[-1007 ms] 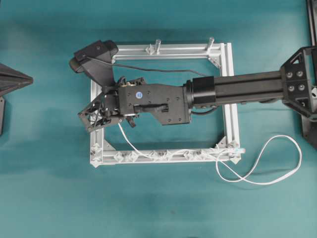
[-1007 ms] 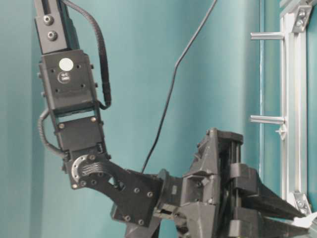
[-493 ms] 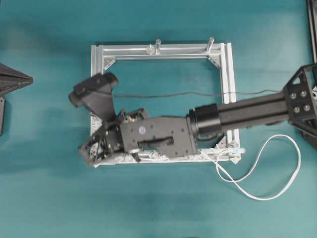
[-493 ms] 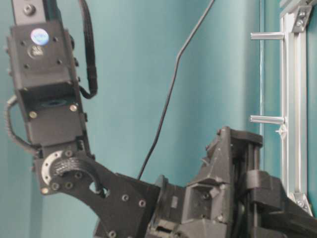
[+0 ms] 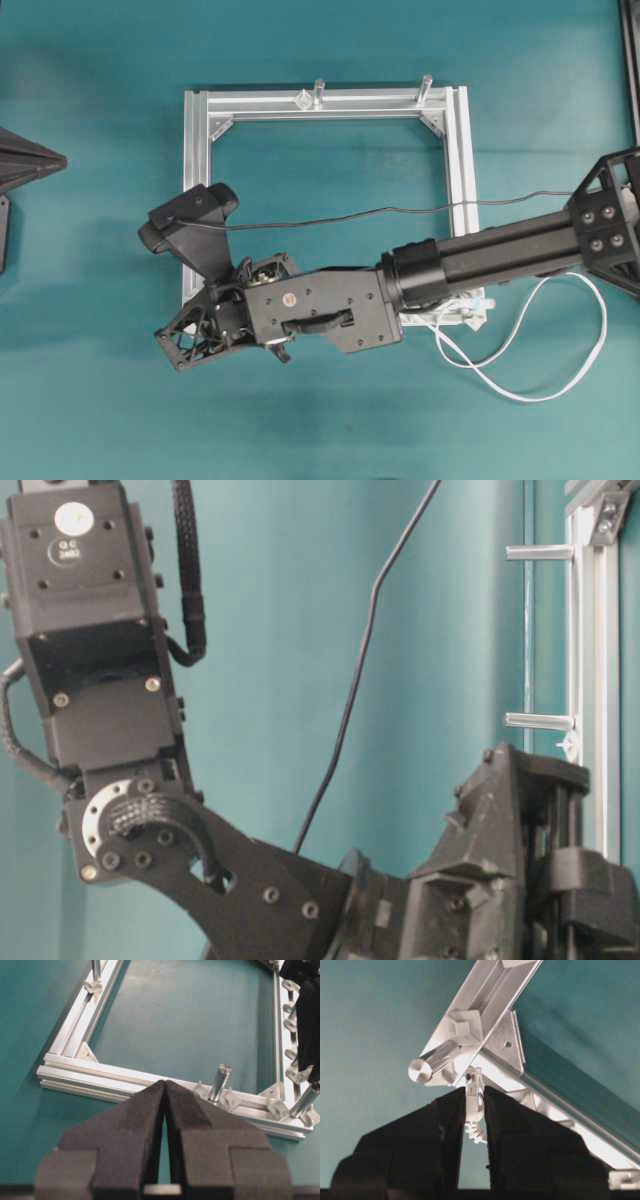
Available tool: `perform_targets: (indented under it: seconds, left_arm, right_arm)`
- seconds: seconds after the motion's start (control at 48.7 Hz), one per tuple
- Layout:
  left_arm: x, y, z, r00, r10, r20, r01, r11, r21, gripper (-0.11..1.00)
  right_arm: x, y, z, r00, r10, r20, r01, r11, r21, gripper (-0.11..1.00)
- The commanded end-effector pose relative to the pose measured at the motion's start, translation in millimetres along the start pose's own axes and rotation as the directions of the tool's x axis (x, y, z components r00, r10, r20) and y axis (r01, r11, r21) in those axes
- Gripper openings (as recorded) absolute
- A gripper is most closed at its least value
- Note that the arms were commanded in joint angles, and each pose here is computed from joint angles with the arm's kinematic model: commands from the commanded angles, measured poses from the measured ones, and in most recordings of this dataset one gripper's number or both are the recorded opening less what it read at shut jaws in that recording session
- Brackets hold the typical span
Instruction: Move the cable alternately left and right between 8 closely spaced pins so it hooks onto each one.
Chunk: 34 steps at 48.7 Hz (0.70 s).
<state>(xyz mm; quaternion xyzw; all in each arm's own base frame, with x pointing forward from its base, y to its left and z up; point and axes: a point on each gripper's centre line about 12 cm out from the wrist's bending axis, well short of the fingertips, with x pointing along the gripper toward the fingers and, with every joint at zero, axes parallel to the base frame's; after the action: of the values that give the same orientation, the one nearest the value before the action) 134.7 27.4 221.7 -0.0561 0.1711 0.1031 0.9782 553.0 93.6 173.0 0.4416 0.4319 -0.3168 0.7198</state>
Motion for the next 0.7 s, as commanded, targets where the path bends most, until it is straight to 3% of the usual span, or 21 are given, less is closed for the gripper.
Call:
perform_targets:
  seconds: [0.0,0.678]
  left_arm:
    - [-0.1,-0.1,3.6,1.0,0.001,0.008,-0.001,1.0,-0.008,0.0]
    - [0.1,-0.1,3.5,1.0,0.001,0.006,-0.001,1.0,-0.008,0.0]
  right_arm:
    - [-18.5,12.4,-1.5,0.999,0.053,0.004,-0.053,0.999,-0.002,0.13]
    - [-18.6,11.8,-1.7,0.999,0.047,0.009,-0.047,0.999,-0.012,0.13]
